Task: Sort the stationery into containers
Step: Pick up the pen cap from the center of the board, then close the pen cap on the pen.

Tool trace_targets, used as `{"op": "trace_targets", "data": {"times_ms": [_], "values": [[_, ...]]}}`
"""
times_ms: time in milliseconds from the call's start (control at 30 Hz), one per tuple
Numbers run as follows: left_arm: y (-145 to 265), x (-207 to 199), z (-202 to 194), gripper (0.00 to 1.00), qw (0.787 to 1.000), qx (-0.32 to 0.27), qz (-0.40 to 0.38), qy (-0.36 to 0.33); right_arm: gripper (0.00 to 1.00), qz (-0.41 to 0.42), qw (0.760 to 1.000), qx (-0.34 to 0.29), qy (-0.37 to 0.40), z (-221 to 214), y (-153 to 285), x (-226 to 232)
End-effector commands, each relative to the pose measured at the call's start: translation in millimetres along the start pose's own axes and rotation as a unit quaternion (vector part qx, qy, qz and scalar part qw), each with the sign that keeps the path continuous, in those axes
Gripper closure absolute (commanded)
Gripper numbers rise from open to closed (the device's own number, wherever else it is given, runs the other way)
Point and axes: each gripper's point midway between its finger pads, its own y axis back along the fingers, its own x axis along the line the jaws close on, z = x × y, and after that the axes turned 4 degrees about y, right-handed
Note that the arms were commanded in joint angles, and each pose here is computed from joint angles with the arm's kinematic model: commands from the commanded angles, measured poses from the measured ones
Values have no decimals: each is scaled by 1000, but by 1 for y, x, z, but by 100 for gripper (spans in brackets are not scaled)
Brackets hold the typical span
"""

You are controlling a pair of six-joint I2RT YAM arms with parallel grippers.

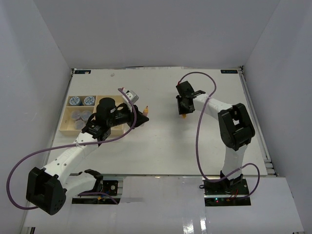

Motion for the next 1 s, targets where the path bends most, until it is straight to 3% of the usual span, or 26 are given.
{"op": "trace_targets", "data": {"times_ms": [0,133,300,400,433,533,767,967], "values": [[-5,-11,10,100,999,-20,-34,13,82,26,991,-131,0,60,66,15],[-9,-15,23,100,998,-31,-42,34,84,88,965,-249,-3,92,152,45],[-10,-7,39,100,998,-52,-11,33,86,148,925,-350,-18,116,232,68],[-13,-9,47,100,998,-60,-6,34,86,185,891,-413,-30,127,277,78],[-14,-7,49,100,998,-63,2,32,87,205,868,-451,-40,135,301,83],[-18,-7,54,100,997,-68,13,24,89,226,848,-477,-54,136,316,90],[-31,-11,59,100,996,-72,46,-3,89,246,827,-500,-72,142,332,107],[-37,-10,64,100,996,-72,58,-4,90,240,824,-508,-71,142,328,116]]}}
